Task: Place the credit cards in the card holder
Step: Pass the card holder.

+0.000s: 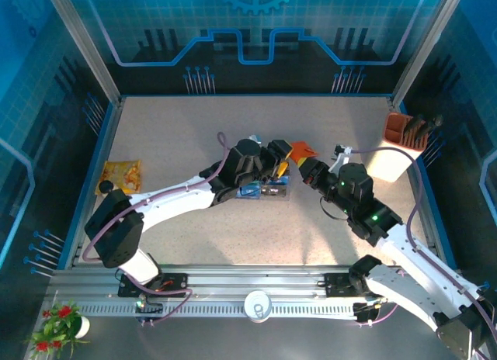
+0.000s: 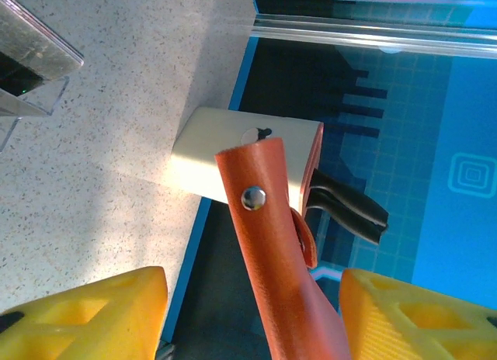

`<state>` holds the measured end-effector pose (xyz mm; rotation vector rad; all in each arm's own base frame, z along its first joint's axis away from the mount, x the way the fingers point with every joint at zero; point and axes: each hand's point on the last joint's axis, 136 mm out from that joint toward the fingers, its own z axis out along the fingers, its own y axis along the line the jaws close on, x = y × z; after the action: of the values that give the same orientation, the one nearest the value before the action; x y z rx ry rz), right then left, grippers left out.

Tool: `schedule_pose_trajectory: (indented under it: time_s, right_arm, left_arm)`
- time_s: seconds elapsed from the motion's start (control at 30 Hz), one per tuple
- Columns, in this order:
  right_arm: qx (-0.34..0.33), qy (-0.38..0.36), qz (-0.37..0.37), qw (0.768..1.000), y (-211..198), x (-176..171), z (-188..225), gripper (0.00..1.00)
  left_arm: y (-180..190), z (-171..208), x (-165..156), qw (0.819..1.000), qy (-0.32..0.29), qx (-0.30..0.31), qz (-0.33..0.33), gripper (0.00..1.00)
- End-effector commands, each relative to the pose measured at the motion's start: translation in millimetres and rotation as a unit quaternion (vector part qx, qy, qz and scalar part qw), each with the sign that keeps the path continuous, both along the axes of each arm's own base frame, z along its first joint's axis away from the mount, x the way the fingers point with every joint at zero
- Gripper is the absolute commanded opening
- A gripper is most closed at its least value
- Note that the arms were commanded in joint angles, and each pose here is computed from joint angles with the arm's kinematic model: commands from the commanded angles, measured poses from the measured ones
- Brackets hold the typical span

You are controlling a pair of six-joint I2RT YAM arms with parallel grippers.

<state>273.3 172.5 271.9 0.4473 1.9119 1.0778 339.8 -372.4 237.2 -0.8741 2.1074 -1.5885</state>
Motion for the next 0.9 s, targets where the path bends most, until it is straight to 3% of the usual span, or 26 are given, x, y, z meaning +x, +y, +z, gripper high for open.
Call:
schedule_pose_trajectory:
  time_s: [0.0, 0.43, 0.47, 0.53, 0.6, 0.7, 0.87]
  right_arm:
    - [0.018, -0.017, -0.002, 1.000, 2, -3, 10, 0.00]
    - [0.008, 0.003, 0.025, 1.000, 13, -14, -10, 0.00]
    - [0.000, 0.006, 0.033, 0.999, 13, -17, -12, 0.05]
    - [-0.028, 0.016, 0.043, 0.999, 8, -25, -19, 0.28]
    - [-0.058, 0.024, 0.046, 0.997, -2, -33, -27, 0.43]
    - [-0.096, 0.044, 0.039, 0.994, -24, -44, -41, 0.50]
    - [-0.158, 0.056, 0.050, 0.985, -47, -51, -47, 0.56]
  left_arm:
    - [-6, 15, 4, 1.000, -0.020, -0.023, 0.007, 0.56]
    - [-4, 7, 2, 0.999, -0.027, -0.023, 0.008, 0.06]
    - [-1, 4, 0, 0.999, -0.030, -0.016, 0.006, 0.03]
    - [6, 0, -4, 0.999, -0.047, 0.008, 0.001, 0.00]
    - [17, -6, -10, 0.996, -0.072, 0.045, -0.014, 0.00]
    - [36, -16, -23, 0.984, -0.122, 0.118, -0.054, 0.00]
    - [63, -20, -55, 0.933, -0.246, 0.225, -0.136, 0.00]
